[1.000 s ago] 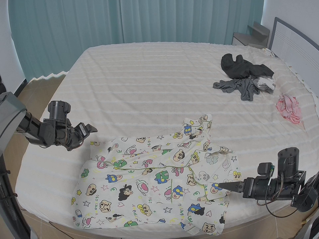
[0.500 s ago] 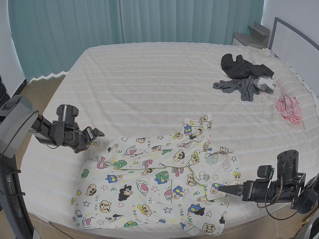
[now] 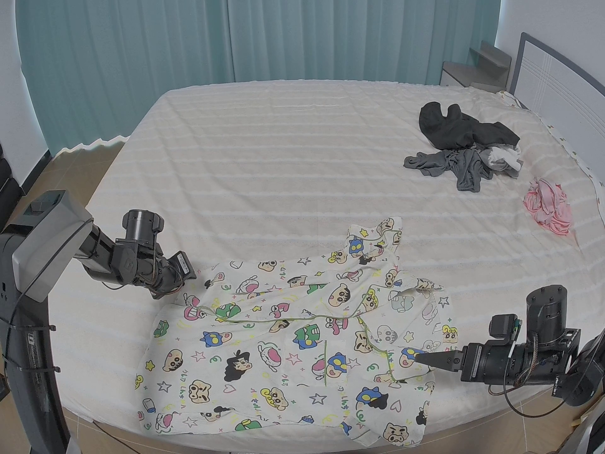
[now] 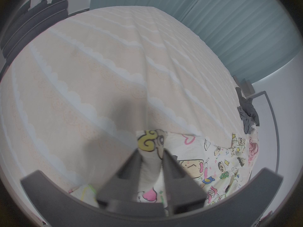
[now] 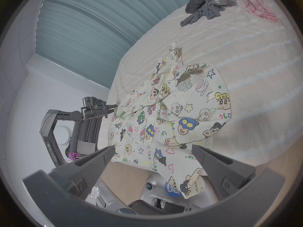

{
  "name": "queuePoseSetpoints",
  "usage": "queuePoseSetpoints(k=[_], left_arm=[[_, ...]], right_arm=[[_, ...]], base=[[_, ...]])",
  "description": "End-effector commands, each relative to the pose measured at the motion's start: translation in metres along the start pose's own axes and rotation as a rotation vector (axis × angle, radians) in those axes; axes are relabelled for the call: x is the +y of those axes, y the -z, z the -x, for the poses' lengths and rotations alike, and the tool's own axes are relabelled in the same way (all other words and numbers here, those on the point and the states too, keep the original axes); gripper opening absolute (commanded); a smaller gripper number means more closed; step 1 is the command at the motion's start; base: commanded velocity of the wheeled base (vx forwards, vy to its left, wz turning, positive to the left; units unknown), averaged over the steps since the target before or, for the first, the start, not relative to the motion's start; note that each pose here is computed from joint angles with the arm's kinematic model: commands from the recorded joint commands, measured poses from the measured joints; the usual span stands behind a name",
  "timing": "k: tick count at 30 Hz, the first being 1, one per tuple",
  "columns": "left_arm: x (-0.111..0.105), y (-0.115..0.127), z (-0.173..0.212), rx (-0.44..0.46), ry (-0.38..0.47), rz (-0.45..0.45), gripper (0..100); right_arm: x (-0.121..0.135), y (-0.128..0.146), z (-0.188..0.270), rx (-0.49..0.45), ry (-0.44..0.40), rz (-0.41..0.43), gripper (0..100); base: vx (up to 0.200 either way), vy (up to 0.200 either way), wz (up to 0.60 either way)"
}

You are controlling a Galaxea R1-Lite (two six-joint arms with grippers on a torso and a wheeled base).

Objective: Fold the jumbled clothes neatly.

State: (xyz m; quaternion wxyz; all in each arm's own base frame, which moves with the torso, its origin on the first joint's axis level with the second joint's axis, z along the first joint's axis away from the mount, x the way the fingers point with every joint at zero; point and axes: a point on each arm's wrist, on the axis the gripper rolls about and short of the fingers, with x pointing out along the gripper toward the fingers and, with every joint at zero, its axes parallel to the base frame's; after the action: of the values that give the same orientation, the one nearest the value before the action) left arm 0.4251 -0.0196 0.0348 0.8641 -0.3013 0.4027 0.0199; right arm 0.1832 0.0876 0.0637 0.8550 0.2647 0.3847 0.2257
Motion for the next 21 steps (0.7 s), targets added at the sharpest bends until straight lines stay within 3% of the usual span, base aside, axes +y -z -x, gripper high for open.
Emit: queuePoseSetpoints(k=[1,5,13,21], left_arm=[[0.003,0.002,-0.006,-0.001,-0.017,0.001,0],[-0.002,-0.011,0.0,-0.068,-0.04,0.0,0],[-0.017,-0.039,0.027,-0.177,0.008,-0.006,0],[-0.014,-0.05,0.027,-0.202,-0.002,-0.091,0]], right_arm=[[0.0,0.0,0.0,0.002,0.001,-0.001,100],[-0.001,0.002,0.002,0.003,0.0,0.0,100],[-0.003,0.009,0.003,-0.007,-0.019,0.011,100],[-0.002,0.009,0.004,-0.011,-0.022,0.014,100]], base=[[0.0,0.0,0.0],[0.0,0.0,0.0],[0.0,0.0,0.0],[0.0,0.0,0.0]])
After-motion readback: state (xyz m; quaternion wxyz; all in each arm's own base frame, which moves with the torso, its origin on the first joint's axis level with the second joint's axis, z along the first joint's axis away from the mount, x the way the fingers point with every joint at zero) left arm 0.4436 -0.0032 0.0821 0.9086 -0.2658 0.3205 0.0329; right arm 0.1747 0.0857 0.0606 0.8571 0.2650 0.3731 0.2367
